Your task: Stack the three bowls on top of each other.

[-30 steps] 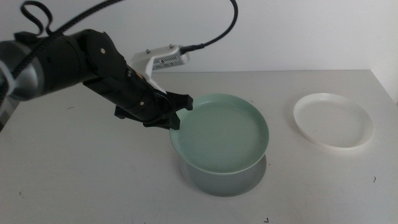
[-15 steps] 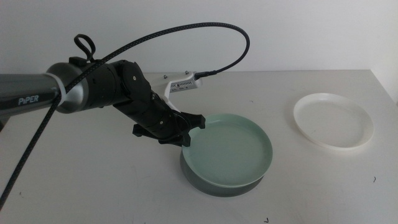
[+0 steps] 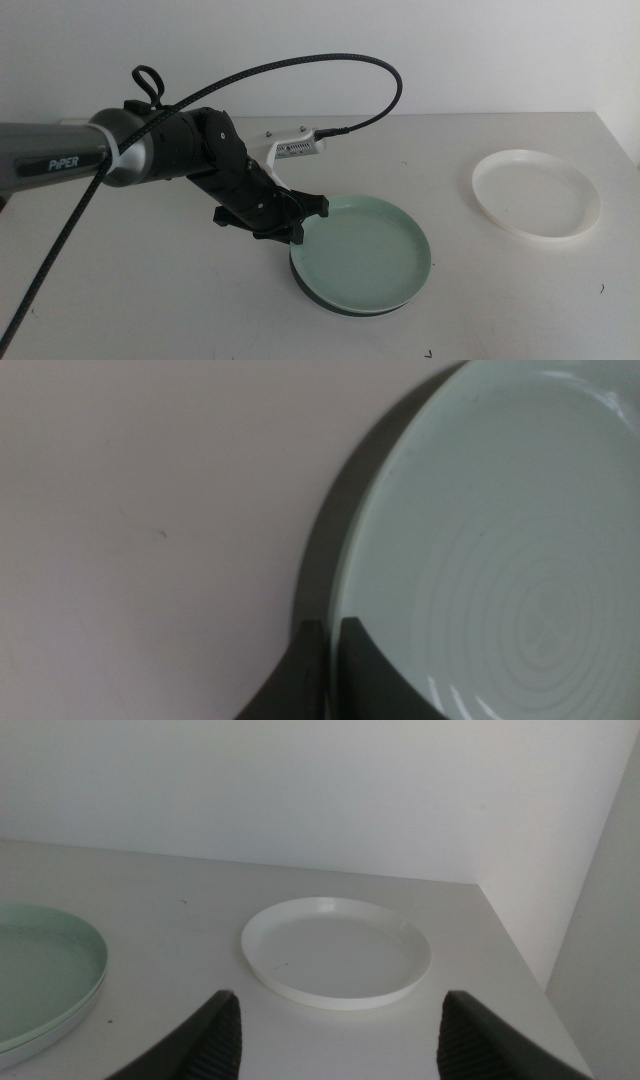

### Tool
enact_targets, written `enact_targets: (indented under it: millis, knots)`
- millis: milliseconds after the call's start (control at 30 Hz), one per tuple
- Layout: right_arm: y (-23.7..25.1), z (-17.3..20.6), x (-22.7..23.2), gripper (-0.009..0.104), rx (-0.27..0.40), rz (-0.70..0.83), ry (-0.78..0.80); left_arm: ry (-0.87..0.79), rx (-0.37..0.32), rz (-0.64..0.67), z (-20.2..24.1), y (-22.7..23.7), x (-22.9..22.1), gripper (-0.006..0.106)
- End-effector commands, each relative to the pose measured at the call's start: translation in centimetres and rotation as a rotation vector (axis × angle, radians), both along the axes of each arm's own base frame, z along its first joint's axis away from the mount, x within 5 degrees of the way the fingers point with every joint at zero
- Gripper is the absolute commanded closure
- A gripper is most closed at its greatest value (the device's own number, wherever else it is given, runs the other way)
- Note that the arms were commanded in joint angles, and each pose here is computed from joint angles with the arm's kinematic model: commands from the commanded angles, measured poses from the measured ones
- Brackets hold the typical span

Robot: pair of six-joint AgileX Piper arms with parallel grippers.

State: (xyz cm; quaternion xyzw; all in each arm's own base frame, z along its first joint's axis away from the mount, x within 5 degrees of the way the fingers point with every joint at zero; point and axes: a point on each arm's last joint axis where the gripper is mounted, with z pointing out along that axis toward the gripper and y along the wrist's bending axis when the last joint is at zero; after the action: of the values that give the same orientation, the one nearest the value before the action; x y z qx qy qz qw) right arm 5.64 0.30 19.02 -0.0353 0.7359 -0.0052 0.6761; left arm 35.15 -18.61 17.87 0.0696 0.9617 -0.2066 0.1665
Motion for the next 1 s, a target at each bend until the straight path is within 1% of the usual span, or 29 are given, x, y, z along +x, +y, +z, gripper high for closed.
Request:
enact_targets:
  millis: [0,67,100,233,333,433,500,700,833,967]
  knots:
    - [-0.1,1.0,-0.2,0.045,-0.014,-0.017,-0.106,-0.089,-0.054,0.018,3.0,-0.3,0.2,0.090]
    - [-0.1,1.0,-0.2,0.045,-0.014,-0.017,-0.106,-0.090,-0.053,0.015,3.0,-0.3,0.2,0.080]
    - [-0.1,1.0,-0.2,0.045,-0.014,-0.017,-0.106,-0.090,-0.053,0.015,3.0,-0.3,0.2,0.074]
    - [-0.1,1.0,-0.2,0.045,-0.014,-0.017,-0.106,-0.091,-0.050,0.007,3.0,-0.3,0.2,0.043]
    - [-0.1,1.0,-0.2,0.045,-0.014,-0.017,-0.106,-0.105,-0.046,-0.016,3.4,-0.3,0.1,0.022]
    - [-0.1,1.0,-0.2,0.045,-0.014,-0.017,-0.106,-0.147,-0.046,-0.045,4.6,-0.1,-0.2,0.004]
    - [-0.1,1.0,-0.2,0.045,-0.014,-0.017,-0.106,-0.203,-0.049,-0.073,6.2,0.1,-0.5,-0.004]
    - [-0.1,1.0,-0.2,0.045,-0.014,-0.017,-0.106,-0.416,-0.060,-0.170,12.7,1.2,-2.8,-0.005]
    - [-0.1,1.0,-0.2,0.045,-0.014,-0.017,-0.106,-0.554,-0.055,-0.265,17.5,2.4,-6.0,-0.005]
    - [-0.1,1.0,-0.2,0.045,-0.014,-0.017,-0.106,-0.658,-0.035,-0.377,21.0,3.6,-9.3,-0.005]
